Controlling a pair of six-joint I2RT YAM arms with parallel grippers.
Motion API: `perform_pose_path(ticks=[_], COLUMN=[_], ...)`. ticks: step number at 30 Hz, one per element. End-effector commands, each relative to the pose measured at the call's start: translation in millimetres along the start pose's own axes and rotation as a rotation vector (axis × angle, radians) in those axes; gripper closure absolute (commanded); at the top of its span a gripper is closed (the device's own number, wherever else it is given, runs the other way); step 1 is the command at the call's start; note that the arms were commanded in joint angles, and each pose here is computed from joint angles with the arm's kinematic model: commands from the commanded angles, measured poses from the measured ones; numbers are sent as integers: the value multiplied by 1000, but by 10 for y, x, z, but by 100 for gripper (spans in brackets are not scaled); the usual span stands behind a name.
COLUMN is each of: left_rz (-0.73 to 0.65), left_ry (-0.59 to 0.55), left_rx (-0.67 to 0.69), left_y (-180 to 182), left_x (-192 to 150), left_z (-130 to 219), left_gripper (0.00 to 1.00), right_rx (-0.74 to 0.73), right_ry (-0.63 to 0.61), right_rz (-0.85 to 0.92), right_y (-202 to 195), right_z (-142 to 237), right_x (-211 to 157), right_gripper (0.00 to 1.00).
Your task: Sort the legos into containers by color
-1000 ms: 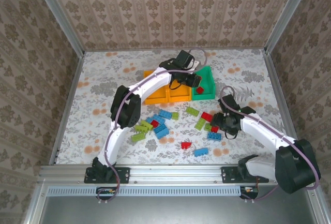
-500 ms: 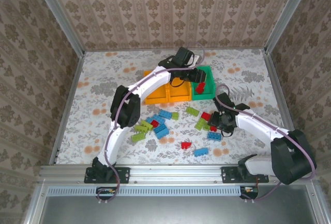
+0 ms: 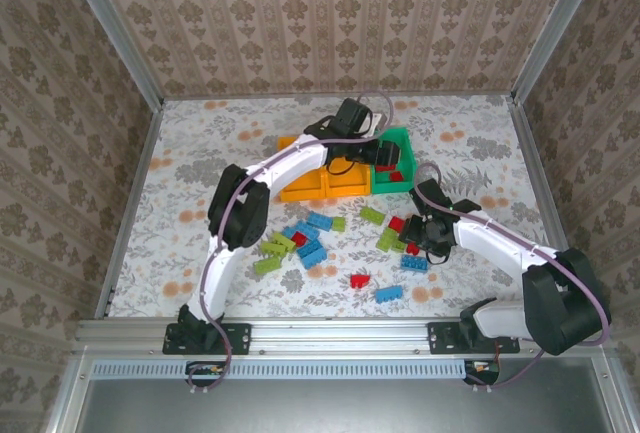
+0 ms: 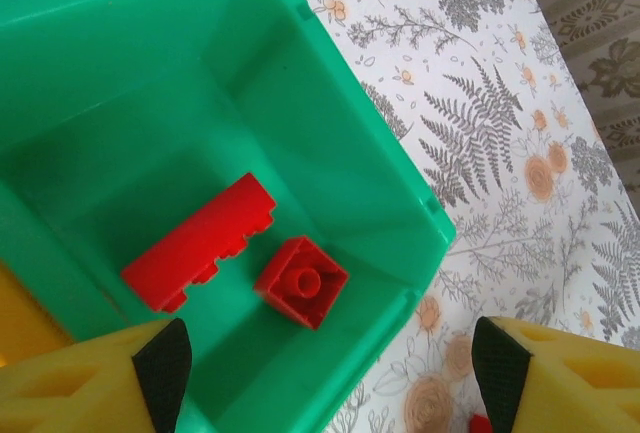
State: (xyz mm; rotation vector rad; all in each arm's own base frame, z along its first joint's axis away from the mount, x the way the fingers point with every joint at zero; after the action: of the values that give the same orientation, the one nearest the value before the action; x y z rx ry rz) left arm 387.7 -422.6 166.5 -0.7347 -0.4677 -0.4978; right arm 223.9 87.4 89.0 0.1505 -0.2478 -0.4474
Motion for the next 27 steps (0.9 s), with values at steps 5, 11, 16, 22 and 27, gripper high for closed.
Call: perform_pose_path(ticks=[5, 11, 16, 22, 27], left_rz=[-17, -9, -21, -52, -178], left_ry=[-32, -21, -9, 11, 66], left_rx=[28, 55, 78, 86, 80], left_y=[39, 137, 162, 137, 0], left_x=[-59, -204, -343, -506, -808], left_z=[367, 508, 631, 741, 814], left_gripper=[23, 23, 22, 22, 22], right_rx=[-31, -61, -41, 23, 111], right_ry=[15, 9, -47, -105, -163], right_rz=[21, 27, 27, 51, 90], right_y=[41, 27, 33, 196, 539], right_z=[-66, -83, 114, 381, 553], right_x=[17, 45, 97, 245, 583], right_gripper=[42, 58, 67, 70, 70])
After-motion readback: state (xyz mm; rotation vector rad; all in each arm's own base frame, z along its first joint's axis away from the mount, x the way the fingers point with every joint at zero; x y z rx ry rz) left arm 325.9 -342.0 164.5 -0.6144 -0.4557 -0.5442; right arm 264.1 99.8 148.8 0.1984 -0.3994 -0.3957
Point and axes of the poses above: each hand's point on the last joint's axis, 136 mm out from that joint toward the fingers, its own z axis back along the fingers, its own y axis along the line the jaws close on, x = y × z, the point moved 5 cm from there along z, back along the fingers, and after that the axes turned 2 degrees about -z, right-handed, at the moved point
